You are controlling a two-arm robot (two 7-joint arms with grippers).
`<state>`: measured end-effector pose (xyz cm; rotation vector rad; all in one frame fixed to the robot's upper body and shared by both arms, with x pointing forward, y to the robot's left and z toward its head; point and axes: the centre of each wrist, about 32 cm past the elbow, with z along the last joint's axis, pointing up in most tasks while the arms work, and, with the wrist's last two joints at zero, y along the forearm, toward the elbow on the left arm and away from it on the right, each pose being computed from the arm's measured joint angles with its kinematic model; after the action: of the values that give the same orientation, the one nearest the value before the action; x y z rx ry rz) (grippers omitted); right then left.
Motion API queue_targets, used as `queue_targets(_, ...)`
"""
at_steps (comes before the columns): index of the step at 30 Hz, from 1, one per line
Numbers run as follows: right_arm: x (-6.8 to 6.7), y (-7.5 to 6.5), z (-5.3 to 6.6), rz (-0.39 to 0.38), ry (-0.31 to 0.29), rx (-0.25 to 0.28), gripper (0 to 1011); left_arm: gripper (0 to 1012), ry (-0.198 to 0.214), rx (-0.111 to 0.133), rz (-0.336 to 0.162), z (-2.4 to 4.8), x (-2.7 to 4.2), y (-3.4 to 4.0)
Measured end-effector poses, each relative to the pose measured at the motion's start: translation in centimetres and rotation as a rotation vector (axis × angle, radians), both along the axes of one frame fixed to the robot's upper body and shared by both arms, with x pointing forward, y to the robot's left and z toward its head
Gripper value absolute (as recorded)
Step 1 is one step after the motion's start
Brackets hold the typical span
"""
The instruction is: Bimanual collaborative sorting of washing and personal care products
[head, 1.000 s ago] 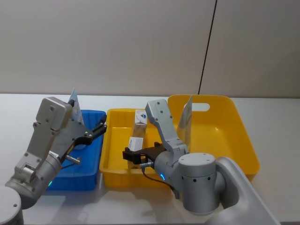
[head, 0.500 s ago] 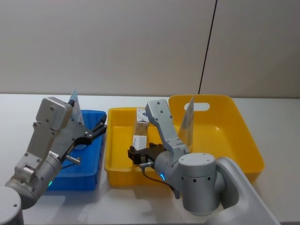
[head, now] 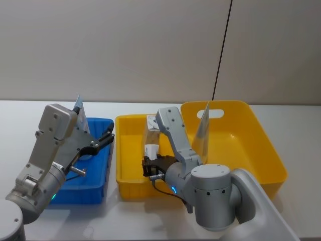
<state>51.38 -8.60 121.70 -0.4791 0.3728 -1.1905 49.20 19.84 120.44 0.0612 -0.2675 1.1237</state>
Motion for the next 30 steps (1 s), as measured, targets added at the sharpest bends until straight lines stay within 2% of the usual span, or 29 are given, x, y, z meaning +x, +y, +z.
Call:
queue_targets(10,0.00,0.00,0.00,0.000,0.001,-0.001,217,1002,0.000,0.000,0.000,0.00,0.00,0.00)
queue_targets(23,0.00,-0.01,-0.02,-0.001,0.000,-0.003,178,1001,0.000,0.000,0.000,0.00,0.00,0.00)
queue_targets(30,-0.16,-0.12,-0.30,0.001,-0.035,-0.010,178,1001,0.000,0.000,0.000,0.00,0.00,0.00)
